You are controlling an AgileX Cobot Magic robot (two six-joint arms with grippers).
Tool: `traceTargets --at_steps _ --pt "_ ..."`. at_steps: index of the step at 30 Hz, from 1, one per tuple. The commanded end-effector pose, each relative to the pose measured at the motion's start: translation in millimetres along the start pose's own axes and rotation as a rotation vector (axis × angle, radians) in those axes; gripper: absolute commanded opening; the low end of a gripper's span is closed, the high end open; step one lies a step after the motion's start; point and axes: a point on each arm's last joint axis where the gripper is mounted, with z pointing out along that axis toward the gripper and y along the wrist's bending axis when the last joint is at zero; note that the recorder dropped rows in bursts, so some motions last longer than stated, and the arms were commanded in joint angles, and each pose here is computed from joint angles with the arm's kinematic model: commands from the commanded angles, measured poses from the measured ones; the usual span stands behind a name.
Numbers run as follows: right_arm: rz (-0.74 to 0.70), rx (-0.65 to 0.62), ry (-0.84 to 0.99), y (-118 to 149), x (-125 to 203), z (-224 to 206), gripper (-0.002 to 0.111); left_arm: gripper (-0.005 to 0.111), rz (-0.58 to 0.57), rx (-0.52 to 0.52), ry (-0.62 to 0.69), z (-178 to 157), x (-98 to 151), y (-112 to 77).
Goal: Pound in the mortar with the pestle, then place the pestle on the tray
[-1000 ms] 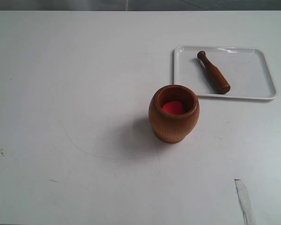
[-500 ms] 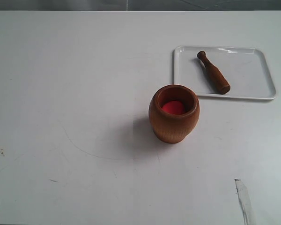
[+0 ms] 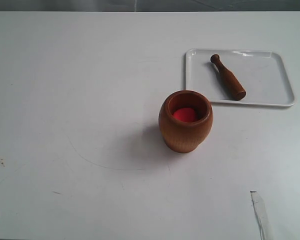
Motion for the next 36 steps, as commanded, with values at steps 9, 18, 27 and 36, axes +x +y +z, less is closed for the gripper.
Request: traceTargets --at_steps 9,18,27,36 --pt "0.092 0.34 -0.027 -22 49 -15 0.0 0.0 -0.012 0.008 -0.007 0 0 -0.6" --pt "0.045 0.415 -0.017 -28 75 -17 0.0 0.0 -0.012 0.008 -0.007 0 0 -0.6" --pt "0.004 0.425 -0.063 -29 88 -16 0.0 0.0 -0.012 0.008 -0.007 0 0 -0.6" --pt "0.038 0.42 0.01 -28 95 -15 0.0 0.0 -0.012 0.008 -0.007 0 0 -0.6"
